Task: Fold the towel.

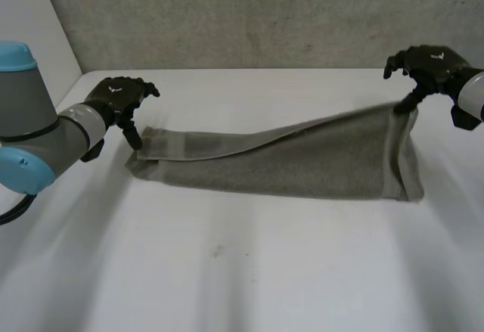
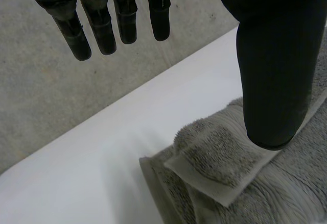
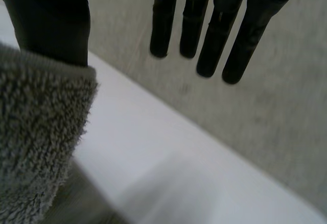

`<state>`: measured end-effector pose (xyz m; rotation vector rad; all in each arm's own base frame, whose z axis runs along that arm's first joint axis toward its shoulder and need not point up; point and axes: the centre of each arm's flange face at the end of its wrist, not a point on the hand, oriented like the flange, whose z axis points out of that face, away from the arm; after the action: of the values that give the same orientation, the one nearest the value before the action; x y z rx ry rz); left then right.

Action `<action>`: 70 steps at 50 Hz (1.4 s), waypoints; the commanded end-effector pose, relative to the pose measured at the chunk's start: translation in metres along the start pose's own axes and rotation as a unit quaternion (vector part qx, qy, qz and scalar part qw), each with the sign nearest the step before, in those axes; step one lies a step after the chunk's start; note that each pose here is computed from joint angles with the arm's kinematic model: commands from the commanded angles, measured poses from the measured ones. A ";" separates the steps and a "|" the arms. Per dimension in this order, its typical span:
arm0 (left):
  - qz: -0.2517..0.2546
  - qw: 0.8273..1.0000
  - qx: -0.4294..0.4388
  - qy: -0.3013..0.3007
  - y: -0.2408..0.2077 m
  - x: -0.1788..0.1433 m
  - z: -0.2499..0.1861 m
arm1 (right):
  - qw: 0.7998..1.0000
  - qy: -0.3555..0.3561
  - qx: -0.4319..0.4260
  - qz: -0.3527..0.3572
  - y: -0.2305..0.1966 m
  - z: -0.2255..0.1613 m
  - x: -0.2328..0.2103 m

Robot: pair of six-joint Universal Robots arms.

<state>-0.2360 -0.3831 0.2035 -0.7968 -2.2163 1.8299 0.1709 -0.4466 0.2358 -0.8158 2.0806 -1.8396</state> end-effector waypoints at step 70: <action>0.027 0.999 0.029 -0.012 0.014 0.001 0.053 | 0.984 0.068 -0.083 -0.140 0.014 -0.063 -0.021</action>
<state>-0.2607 -0.4577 0.1723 -0.8115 -2.1029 2.0419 0.1559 -0.3724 0.2371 -0.9053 2.3593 -1.8100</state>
